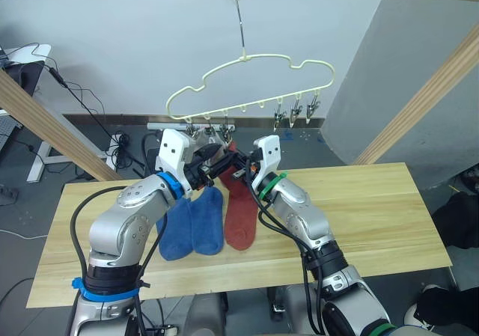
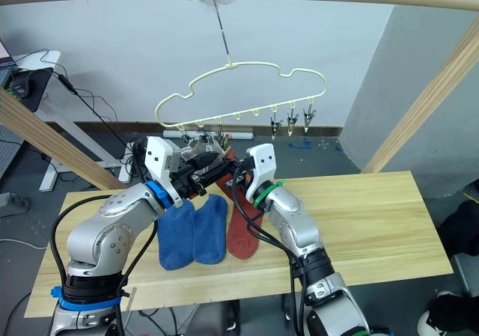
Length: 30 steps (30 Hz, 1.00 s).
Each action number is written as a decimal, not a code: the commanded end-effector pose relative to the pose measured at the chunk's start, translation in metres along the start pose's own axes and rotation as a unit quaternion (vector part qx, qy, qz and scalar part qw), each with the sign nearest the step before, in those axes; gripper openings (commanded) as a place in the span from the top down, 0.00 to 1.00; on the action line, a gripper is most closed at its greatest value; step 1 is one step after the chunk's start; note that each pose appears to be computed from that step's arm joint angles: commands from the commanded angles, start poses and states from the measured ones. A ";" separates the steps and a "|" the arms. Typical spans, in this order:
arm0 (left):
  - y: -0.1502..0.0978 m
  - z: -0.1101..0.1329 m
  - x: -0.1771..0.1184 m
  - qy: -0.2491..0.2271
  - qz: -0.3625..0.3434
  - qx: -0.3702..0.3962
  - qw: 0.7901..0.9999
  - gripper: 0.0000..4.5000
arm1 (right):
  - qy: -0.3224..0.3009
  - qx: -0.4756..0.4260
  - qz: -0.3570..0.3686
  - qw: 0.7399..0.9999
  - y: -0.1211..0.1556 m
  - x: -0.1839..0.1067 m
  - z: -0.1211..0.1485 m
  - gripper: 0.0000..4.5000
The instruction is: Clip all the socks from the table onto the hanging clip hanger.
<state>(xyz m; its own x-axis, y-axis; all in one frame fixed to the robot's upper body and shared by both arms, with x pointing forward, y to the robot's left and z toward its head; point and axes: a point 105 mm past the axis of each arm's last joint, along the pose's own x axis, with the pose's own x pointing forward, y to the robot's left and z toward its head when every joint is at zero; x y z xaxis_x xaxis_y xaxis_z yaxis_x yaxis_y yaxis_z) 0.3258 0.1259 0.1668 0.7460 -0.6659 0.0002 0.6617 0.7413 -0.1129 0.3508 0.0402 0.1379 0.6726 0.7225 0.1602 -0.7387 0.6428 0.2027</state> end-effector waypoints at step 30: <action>0.004 0.013 -0.012 -0.019 -0.002 0.037 0.999 0.35 | -0.030 -0.070 -0.045 0.996 -0.010 -0.017 0.026 0.32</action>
<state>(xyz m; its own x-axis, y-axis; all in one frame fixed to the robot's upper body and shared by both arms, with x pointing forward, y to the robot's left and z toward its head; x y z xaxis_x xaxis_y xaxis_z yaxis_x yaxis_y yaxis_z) 0.3245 0.1326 0.1694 0.7448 -0.6673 0.0055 0.6651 0.7416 -0.0869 0.3524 0.0207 0.1413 0.7357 0.6598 0.1533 -0.6767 0.7256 0.1247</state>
